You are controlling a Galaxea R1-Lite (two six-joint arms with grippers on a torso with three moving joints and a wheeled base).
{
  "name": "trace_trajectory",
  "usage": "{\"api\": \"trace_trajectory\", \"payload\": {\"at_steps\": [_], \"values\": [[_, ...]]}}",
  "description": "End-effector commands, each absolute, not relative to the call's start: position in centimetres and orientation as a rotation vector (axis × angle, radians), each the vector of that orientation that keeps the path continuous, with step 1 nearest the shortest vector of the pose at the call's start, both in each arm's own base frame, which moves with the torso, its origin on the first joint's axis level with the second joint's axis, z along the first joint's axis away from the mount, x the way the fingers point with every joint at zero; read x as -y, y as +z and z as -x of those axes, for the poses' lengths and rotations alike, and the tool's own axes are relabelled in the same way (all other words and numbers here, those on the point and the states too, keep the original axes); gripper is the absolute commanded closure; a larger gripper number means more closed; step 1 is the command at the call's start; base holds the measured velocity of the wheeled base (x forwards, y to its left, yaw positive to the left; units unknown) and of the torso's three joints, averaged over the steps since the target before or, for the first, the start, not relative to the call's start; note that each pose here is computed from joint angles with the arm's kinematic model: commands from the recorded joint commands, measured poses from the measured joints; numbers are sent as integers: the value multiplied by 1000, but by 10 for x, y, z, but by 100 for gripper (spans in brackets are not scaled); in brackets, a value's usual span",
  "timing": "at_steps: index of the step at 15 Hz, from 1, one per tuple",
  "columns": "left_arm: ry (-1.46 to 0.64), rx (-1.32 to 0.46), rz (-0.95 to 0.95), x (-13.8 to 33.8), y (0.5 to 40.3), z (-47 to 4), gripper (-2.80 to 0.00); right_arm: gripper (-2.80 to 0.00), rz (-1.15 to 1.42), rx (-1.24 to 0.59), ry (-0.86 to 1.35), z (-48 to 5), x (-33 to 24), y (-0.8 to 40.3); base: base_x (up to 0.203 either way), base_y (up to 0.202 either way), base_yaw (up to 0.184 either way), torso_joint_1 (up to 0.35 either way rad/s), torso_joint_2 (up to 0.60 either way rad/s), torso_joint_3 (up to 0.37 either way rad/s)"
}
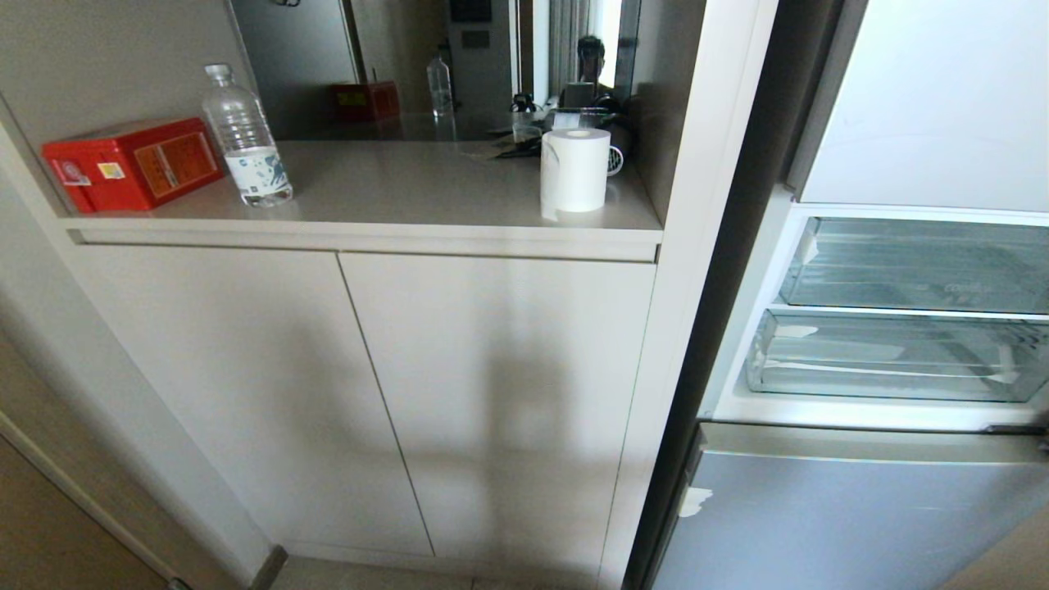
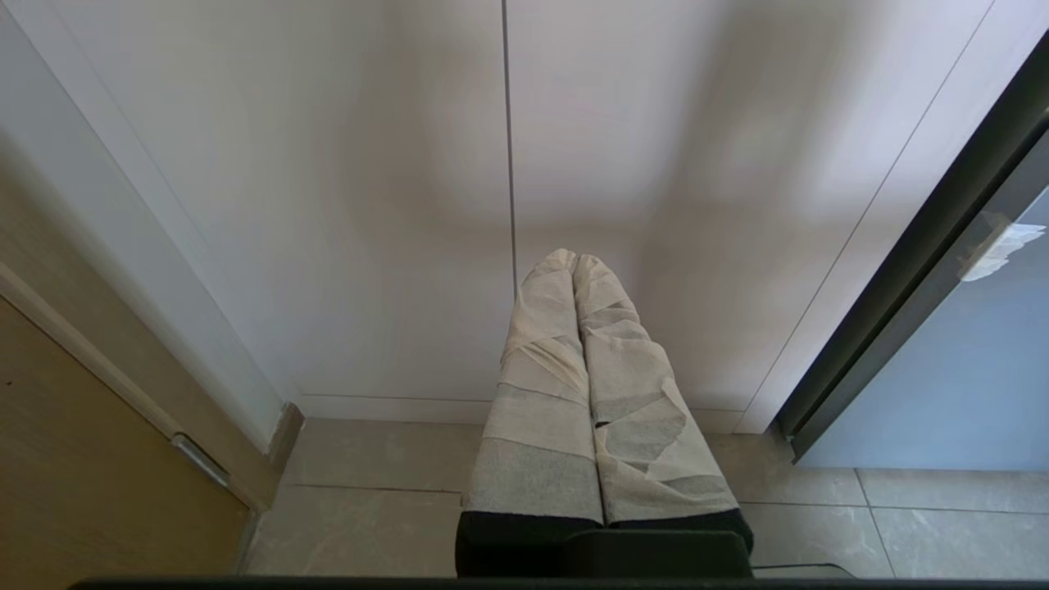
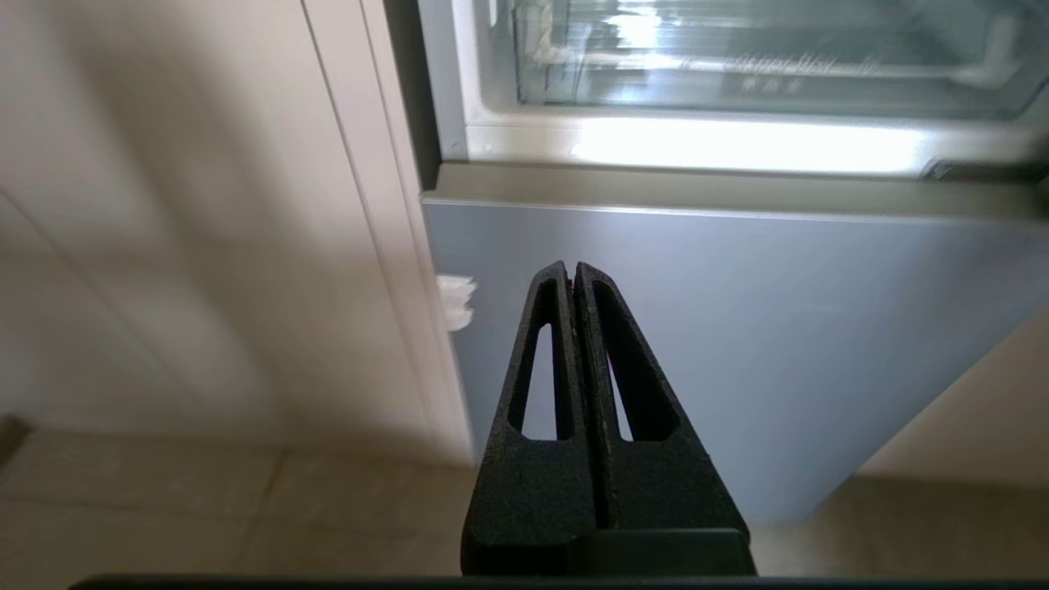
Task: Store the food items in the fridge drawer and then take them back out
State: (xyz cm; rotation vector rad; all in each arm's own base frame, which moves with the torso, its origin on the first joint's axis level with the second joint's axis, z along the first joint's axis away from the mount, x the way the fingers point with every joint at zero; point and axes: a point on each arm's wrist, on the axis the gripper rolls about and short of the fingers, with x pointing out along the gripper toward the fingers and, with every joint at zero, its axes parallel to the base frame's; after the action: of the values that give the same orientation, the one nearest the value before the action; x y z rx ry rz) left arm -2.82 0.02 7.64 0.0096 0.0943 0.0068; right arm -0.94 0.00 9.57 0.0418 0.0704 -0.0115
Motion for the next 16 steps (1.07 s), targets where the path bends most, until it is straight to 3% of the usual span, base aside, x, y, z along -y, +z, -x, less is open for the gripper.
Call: {"api": "trace_trajectory", "payload": {"at_steps": [1,3,4,9,16], "values": [[7,-97,-10,0,76,28,0,0,-76,-273,1,-24,0,120,0,0,0,0,0,0],[7,-97,-10,0,76,28,0,0,-122,-372,52,-56,-1,141,0,0,0,0,0,0],[7,-97,-10,0,76,28,0,-280,-146,-419,78,-74,-2,149,0,0,0,0,0,0],[7,-97,-10,0,76,28,0,-280,-198,-554,140,-175,-4,143,0,0,0,0,0,0],[7,-98,-10,0,76,28,0,-280,-166,-302,212,-273,-12,95,0,0,0,0,0,0]]}}
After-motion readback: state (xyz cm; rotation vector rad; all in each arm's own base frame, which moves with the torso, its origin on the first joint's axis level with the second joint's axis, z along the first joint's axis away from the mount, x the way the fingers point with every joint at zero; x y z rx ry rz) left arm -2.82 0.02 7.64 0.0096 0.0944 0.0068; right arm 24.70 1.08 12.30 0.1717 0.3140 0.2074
